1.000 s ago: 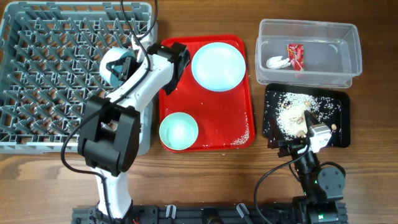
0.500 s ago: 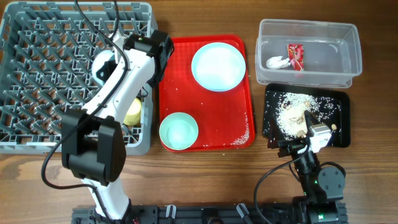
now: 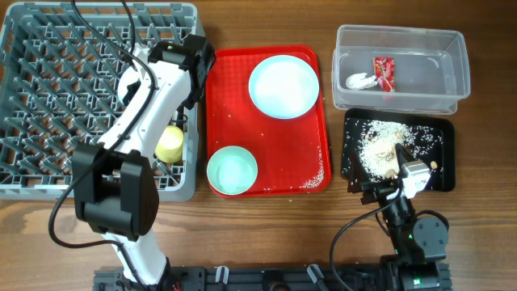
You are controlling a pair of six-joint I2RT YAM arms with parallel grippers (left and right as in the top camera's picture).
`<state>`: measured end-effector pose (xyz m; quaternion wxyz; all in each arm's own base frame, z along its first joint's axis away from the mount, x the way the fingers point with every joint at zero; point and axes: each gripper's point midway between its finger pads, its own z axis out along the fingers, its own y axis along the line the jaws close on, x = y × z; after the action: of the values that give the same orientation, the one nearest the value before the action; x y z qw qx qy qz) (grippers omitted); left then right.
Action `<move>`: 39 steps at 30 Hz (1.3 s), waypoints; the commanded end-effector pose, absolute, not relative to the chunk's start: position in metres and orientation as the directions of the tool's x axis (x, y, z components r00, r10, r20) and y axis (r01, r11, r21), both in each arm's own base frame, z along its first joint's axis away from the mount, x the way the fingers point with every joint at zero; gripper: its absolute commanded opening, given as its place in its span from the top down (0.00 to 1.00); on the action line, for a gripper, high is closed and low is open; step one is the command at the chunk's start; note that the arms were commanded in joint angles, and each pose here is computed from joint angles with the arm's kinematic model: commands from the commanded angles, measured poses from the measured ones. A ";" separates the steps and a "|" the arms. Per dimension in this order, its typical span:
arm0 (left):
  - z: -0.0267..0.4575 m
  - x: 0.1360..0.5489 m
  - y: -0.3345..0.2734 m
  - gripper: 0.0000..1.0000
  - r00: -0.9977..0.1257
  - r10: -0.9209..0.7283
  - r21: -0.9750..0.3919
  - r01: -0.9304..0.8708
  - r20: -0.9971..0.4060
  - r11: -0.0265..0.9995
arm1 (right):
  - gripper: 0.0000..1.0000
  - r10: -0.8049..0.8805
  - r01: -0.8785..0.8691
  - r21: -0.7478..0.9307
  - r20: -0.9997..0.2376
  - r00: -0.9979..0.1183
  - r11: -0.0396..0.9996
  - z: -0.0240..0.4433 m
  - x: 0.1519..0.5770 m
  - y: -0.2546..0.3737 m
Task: Sort waste into correct bins and load items into the dishwasher rack
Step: 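Grasp the green bowl with the left gripper and place it in the rack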
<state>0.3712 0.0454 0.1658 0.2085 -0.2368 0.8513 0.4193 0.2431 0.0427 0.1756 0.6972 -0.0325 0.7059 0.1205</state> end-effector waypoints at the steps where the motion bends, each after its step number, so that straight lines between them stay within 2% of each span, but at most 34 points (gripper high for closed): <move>1: 0.173 0.371 0.056 0.96 -0.770 -0.256 0.595 -0.621 -0.584 0.511 | 0.00 0.105 -0.224 0.106 -0.994 -0.014 0.969 0.177 0.242 0.044; 6: 0.154 0.366 0.040 0.96 -0.748 -0.369 0.510 -0.652 -0.551 0.560 | 0.00 0.106 -0.224 0.106 -0.994 -0.014 0.969 0.177 0.242 0.044; 10: 0.152 0.362 0.031 0.92 -0.771 -0.361 0.521 -0.626 -0.525 0.579 | 0.00 0.106 -0.224 0.106 -0.994 -0.013 0.969 0.178 0.242 0.044; 13: 0.153 0.358 0.019 0.80 -0.796 -0.328 0.541 -0.592 -0.509 0.598 | 0.00 0.106 -0.224 0.106 -0.994 -0.014 0.969 0.177 0.242 0.044; 15: 0.154 0.357 0.016 0.77 -0.803 -0.318 0.546 -0.582 -0.504 0.603 | 0.00 0.106 -0.224 0.106 -0.994 -0.014 0.969 0.177 0.242 0.044; 17: 0.155 0.356 0.013 0.69 -0.807 -0.310 0.548 -0.574 -0.502 0.608 | 0.00 0.105 -0.224 0.106 -0.994 -0.014 0.969 0.177 0.242 0.044; 20: 0.160 0.358 0.002 0.47 -0.809 -0.308 0.527 -0.567 -0.500 0.633 | 0.00 0.105 -0.224 0.106 -0.994 -0.014 0.969 0.177 0.242 0.044; 21: 0.163 0.359 -0.006 0.43 -0.808 -0.316 0.504 -0.566 -0.498 0.652 | 0.00 0.105 -0.224 0.106 -0.994 -0.014 0.969 0.177 0.242 0.044; 26: 0.194 0.364 -0.040 0.38 -0.813 -0.286 0.439 -0.529 -0.507 0.726 | 0.00 0.106 -0.224 0.106 -0.994 -0.014 0.969 0.177 0.242 0.044; 28: 0.208 0.364 -0.041 0.30 -0.799 -0.267 0.432 -0.534 -0.538 0.727 | 0.00 0.106 -0.224 0.106 -0.994 -0.014 0.969 0.177 0.242 0.044; 31: 0.217 0.365 -0.025 0.32 -0.781 -0.262 0.452 -0.560 -0.567 0.694 | 0.00 0.106 -0.224 0.106 -0.994 -0.014 0.969 0.177 0.242 0.044; 32: 0.217 0.365 -0.019 0.37 -0.777 -0.274 0.453 -0.571 -0.566 0.684 | 0.00 0.106 -0.224 0.106 -0.994 -0.014 0.969 0.177 0.242 0.044; 33: 0.211 0.365 -0.016 0.47 -0.774 -0.323 0.423 -0.586 -0.545 0.691 | 0.00 0.105 -0.224 0.106 -0.994 -0.014 0.969 0.177 0.242 0.044; 35: 0.194 0.368 -0.036 0.50 -0.808 -0.372 0.335 -0.544 -0.457 0.769 | 0.00 0.105 -0.224 0.106 -0.994 -0.014 0.969 0.177 0.242 0.044; 37: 0.178 0.372 -0.085 0.51 -0.907 -0.261 0.219 -0.343 -0.331 0.913 | 0.00 0.106 -0.224 0.106 -0.994 -0.014 0.969 0.177 0.242 0.044; 39: 0.173 0.354 -0.129 0.50 -0.955 -0.132 0.196 -0.188 -0.267 0.962 | 0.00 0.105 -0.224 0.106 -0.994 -0.013 0.969 0.178 0.242 0.044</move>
<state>0.3776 -0.0641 0.1739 0.1693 -0.1969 0.9470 0.1889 0.2431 0.0427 0.1756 0.6972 -0.0325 0.7059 0.1205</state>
